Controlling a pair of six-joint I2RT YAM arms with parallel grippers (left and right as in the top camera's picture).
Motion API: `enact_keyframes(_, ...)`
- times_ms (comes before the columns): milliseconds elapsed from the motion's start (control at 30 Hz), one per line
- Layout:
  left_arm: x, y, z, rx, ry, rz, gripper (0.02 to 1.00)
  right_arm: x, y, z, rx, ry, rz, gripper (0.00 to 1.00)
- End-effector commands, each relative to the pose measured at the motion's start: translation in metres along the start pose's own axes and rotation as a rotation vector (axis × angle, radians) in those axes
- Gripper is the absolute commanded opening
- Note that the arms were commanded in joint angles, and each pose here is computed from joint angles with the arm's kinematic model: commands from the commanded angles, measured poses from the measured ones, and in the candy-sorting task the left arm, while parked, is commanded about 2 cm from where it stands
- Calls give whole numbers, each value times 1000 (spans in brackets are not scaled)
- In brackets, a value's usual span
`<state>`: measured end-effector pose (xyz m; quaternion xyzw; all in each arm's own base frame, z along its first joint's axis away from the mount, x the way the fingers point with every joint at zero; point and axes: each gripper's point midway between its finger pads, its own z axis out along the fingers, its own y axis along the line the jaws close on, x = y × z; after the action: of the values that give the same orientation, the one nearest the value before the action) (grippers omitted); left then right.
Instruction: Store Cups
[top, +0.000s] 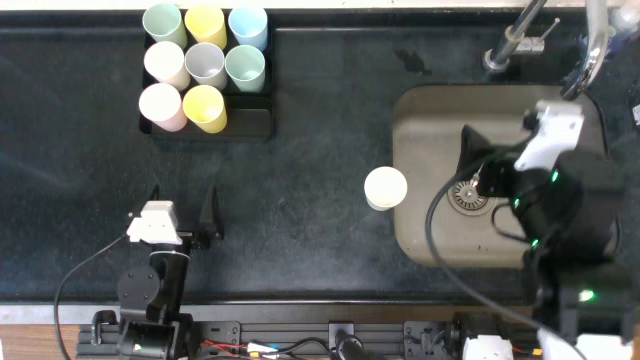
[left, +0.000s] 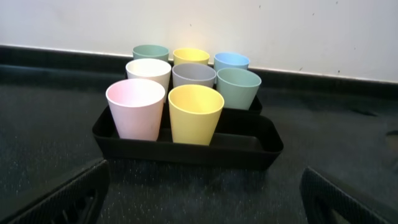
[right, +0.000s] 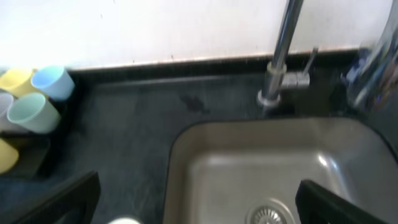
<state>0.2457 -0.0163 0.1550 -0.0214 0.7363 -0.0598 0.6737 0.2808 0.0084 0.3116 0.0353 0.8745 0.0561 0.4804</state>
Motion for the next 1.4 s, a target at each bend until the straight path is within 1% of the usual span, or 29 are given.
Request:
enact_keyframes(33, -2, 3, -1, -16, -9, 18, 1000, -20, 8, -1, -13, 69, -2, 998)
enact_keyframes(133, -2, 3, -1, -16, -9, 18, 1000, -12, 15, 8, -29, 185, -15, 996)
enact_keyframes(200, -2, 3, -1, -16, -9, 18, 1000, 1, 22, 16, -68, 287, -39, 1000)
enact_keyframes(333, -2, 3, -1, -16, -9, 18, 1000, 45, 36, 22, -156, 552, 19, 996)
enact_keyframes(433, -2, 3, -1, -16, -9, 18, 1000, 77, 36, 20, -152, 733, 57, 996)
enact_keyframes(533, -2, 3, -1, -16, -9, 18, 1000, 95, 35, 20, -147, 847, 72, 998)
enact_keyframes(700, -2, 3, -1, -16, -9, 18, 998, 106, 39, 30, -153, 926, 64, 996)
enact_keyframes(833, -2, 3, -1, -16, -9, 18, 1000, 117, 44, 42, -162, 987, 23, 998)
enact_keyframes(933, -2, 3, -1, -16, -9, 18, 998, 128, 41, 52, -115, 1038, -19, 998)
enact_keyframes(1000, -2, 3, -1, -16, -9, 18, 998, 132, 38, 60, -89, 1056, -29, 998)
enact_keyframes(1167, -2, 3, -1, -16, -10, 18, 1000, 141, 38, 78, -72, 1092, -52, 998)
enact_keyframes(1400, -2, 3, -1, -16, -9, 18, 1000, 158, 43, 93, -28, 1150, -136, 982)
